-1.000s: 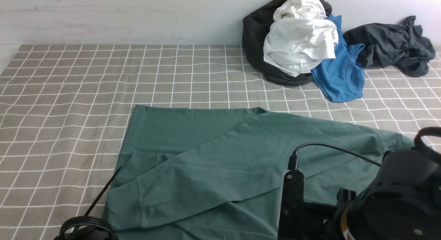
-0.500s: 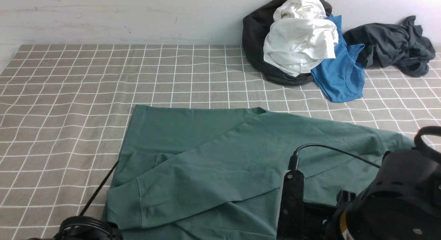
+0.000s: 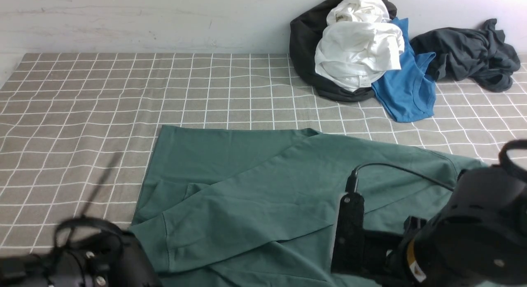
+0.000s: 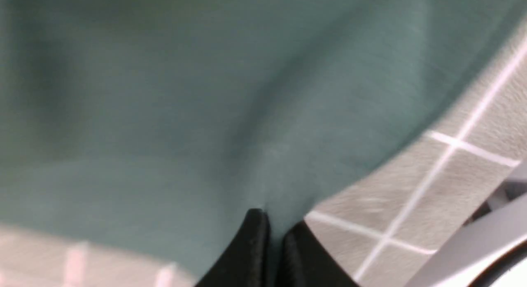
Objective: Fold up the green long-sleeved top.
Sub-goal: Use both arms simultaneously to clamp the lower edge of the clothing fabric, then use both arms to drag the lower edge of the fabric forward and fold it over the upper edge
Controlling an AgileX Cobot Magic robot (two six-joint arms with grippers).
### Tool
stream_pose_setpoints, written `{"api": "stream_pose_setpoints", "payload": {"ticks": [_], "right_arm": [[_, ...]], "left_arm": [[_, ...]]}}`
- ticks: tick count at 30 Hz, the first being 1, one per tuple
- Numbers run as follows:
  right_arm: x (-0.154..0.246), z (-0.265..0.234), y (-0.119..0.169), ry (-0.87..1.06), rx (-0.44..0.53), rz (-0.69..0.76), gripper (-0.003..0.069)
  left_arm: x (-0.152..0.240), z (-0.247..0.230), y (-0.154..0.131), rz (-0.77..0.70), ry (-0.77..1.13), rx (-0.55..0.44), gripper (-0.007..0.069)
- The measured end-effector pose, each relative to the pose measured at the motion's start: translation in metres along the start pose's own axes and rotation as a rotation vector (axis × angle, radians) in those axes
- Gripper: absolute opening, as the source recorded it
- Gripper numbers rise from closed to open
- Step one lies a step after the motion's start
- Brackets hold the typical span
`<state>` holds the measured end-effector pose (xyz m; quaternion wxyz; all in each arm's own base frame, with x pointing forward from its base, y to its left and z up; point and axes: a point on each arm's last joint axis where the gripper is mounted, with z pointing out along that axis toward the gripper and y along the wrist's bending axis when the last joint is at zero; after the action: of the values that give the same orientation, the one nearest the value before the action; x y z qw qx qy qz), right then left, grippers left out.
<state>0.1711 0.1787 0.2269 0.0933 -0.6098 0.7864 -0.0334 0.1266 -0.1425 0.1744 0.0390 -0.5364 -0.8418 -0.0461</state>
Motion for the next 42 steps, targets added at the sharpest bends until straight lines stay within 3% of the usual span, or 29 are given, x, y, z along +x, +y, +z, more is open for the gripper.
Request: {"api": "stream_pose_setpoints", "payload": {"ticks": [5,7,13,15,19,24,31,33,36,38,39,42], "right_arm": [[0.000,-0.022,-0.044,-0.063,0.082,0.078,0.0025],[-0.001,-0.032,-0.072,-0.105,0.125,0.095,0.0025],[-0.012,-0.034,-0.140,-0.156,0.162,0.112,0.0025],[-0.015,-0.033,-0.152,-0.163,0.169,0.110,0.0025],[-0.026,-0.025,-0.207,-0.193,0.217,0.137,0.0025],[-0.035,0.004,-0.256,-0.197,0.240,0.174,0.0025],[-0.041,0.051,-0.282,-0.185,0.203,0.218,0.0046],[-0.039,0.059,-0.286,-0.188,0.190,0.247,0.0088],[-0.029,0.057,-0.292,-0.186,0.189,0.310,0.0210],[-0.021,0.045,-0.295,-0.162,0.180,0.378,0.0318],[-0.020,0.043,-0.295,-0.159,0.178,0.384,0.0326],[-0.010,0.017,-0.288,-0.100,0.150,0.495,0.0433]], "left_arm": [[-0.003,-0.055,0.061,-0.141,-0.173,-0.103,0.0013],[-0.004,-0.083,0.097,-0.194,-0.253,-0.164,0.0013],[-0.022,-0.117,0.177,-0.267,-0.352,-0.219,0.0013],[-0.027,-0.118,0.191,-0.264,-0.359,-0.226,0.0013],[-0.049,-0.116,0.251,-0.280,-0.372,-0.251,0.0013],[-0.072,-0.090,0.301,-0.312,-0.367,-0.240,0.0013],[-0.092,-0.048,0.337,-0.337,-0.359,-0.224,0.0029],[-0.095,-0.033,0.344,-0.344,-0.353,-0.218,0.0058],[-0.093,-0.017,0.352,-0.363,-0.351,-0.214,0.0134],[-0.090,-0.015,0.356,-0.389,-0.370,-0.213,0.0223],[-0.090,-0.015,0.356,-0.391,-0.371,-0.213,0.0230],[-0.088,-0.024,0.362,-0.451,-0.398,-0.216,0.0356]]}}
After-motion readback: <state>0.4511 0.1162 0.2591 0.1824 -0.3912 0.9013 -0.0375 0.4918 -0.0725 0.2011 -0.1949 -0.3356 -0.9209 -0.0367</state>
